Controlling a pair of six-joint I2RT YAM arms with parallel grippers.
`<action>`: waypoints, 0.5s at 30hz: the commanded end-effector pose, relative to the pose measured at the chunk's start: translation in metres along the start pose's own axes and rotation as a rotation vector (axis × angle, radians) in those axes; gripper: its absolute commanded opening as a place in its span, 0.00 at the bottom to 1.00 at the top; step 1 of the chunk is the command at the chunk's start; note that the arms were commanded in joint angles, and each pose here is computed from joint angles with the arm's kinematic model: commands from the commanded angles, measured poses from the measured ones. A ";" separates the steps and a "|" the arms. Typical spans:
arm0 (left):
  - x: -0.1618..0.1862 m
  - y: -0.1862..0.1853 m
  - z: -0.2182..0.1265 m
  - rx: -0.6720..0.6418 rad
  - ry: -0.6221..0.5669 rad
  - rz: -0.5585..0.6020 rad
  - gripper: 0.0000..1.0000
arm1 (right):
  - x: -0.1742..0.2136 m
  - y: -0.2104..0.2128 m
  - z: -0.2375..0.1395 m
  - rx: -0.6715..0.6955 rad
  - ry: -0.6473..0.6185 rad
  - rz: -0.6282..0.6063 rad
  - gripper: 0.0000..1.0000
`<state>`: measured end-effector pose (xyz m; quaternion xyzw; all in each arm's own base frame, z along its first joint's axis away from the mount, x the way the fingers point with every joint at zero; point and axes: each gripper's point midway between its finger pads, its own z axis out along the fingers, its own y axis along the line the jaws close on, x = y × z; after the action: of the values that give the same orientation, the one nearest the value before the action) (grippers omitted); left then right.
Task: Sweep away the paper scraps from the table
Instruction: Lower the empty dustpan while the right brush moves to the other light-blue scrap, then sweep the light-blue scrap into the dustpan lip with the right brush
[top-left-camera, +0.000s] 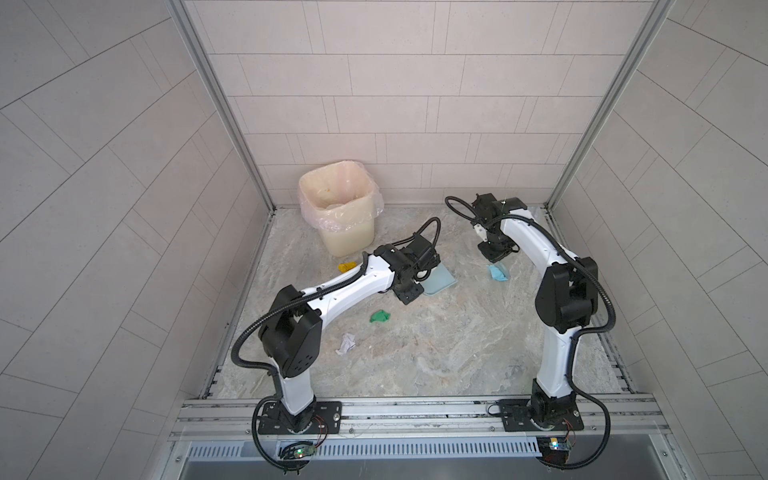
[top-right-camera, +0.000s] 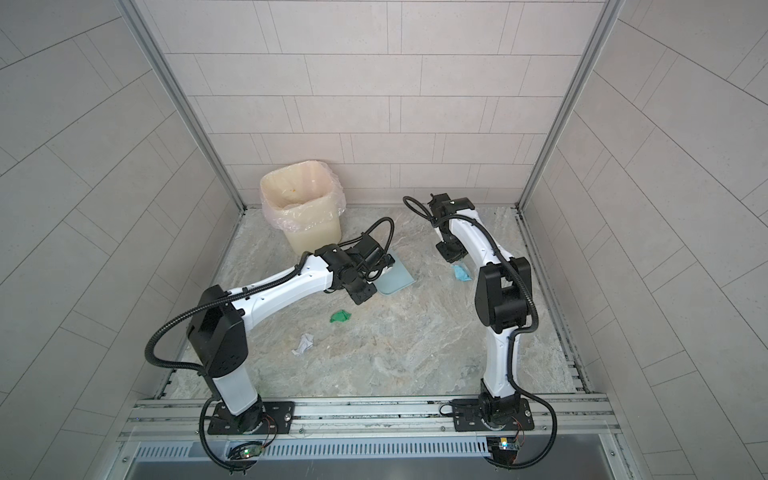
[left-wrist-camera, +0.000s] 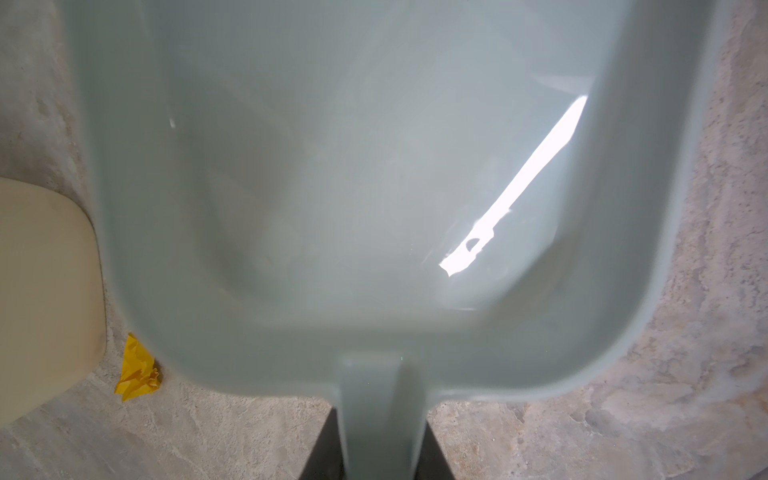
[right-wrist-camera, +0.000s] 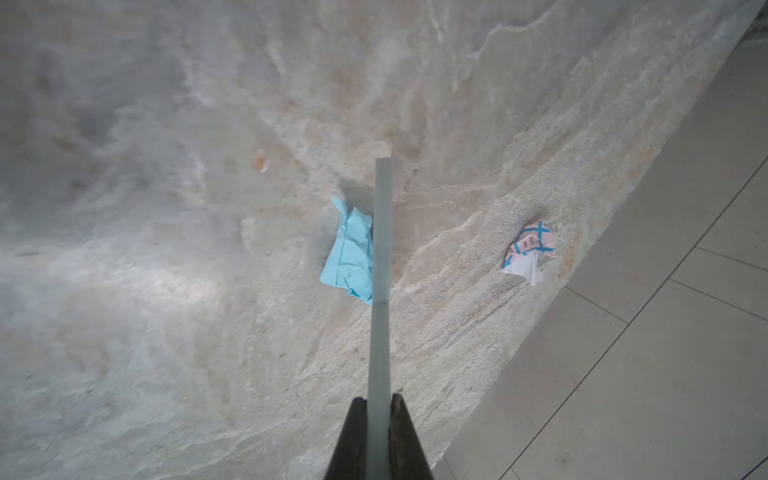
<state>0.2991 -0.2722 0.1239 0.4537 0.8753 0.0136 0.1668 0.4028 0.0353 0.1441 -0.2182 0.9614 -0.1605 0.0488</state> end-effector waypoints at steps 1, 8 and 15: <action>0.011 -0.008 0.004 0.023 0.030 0.008 0.00 | 0.018 0.031 -0.029 -0.075 -0.001 -0.056 0.00; 0.035 -0.029 0.014 0.064 0.106 0.013 0.00 | 0.027 0.030 -0.052 -0.064 -0.064 -0.010 0.00; 0.025 -0.055 0.030 0.104 0.117 0.073 0.00 | 0.011 0.023 -0.031 -0.053 -0.043 0.010 0.00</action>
<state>0.2549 -0.2780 0.0849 0.4882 0.8669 0.0095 0.1006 0.3717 0.0572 0.1713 -0.2199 0.9651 -0.1242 0.0692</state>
